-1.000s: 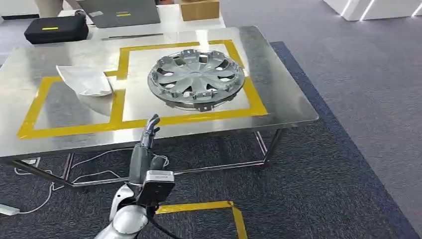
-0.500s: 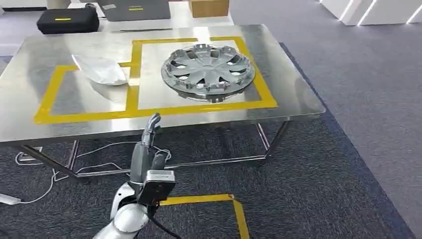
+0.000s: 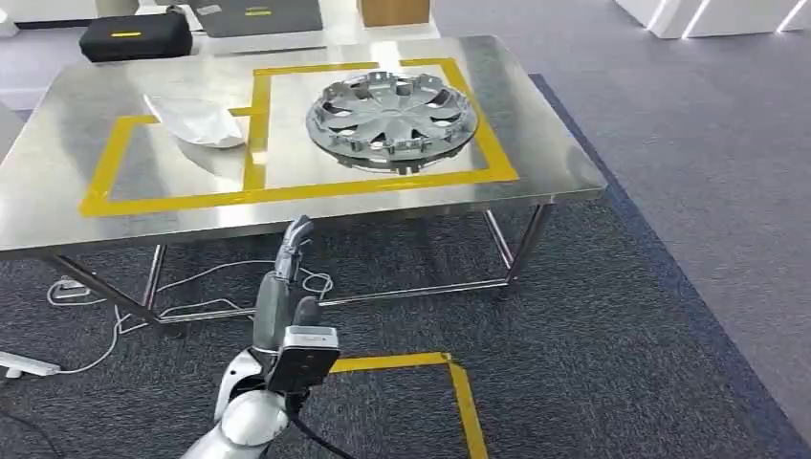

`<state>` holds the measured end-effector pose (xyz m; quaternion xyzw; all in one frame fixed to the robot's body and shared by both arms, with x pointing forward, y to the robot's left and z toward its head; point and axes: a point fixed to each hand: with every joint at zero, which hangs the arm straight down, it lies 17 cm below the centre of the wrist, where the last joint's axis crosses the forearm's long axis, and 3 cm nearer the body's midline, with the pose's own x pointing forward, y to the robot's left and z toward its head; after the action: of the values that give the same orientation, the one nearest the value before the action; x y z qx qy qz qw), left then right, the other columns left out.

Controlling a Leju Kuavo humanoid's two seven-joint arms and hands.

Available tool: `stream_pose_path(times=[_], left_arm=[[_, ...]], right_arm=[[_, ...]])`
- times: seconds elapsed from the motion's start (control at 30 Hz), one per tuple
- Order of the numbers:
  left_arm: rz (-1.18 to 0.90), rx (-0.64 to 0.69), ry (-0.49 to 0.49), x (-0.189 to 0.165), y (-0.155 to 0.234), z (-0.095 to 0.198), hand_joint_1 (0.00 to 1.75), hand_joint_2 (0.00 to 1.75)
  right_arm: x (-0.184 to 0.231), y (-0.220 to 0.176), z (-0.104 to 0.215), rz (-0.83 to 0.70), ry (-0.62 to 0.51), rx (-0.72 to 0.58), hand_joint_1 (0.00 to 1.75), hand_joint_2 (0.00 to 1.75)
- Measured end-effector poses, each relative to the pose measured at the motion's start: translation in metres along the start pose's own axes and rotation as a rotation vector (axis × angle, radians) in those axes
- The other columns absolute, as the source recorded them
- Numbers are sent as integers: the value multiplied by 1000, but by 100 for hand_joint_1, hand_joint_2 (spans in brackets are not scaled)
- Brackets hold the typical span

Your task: Take the parts from the cabinet and place them on the table.

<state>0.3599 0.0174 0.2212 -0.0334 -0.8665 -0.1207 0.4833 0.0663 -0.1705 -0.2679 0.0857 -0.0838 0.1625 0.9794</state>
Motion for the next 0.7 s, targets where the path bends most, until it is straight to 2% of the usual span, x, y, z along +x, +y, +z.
stream_pose_path(times=[0.7], left_arm=[[-17, 9, 25, -9, 6, 12, 0, 0]], right_arm=[[-3, 1, 0, 20, 8, 6, 0, 0]])
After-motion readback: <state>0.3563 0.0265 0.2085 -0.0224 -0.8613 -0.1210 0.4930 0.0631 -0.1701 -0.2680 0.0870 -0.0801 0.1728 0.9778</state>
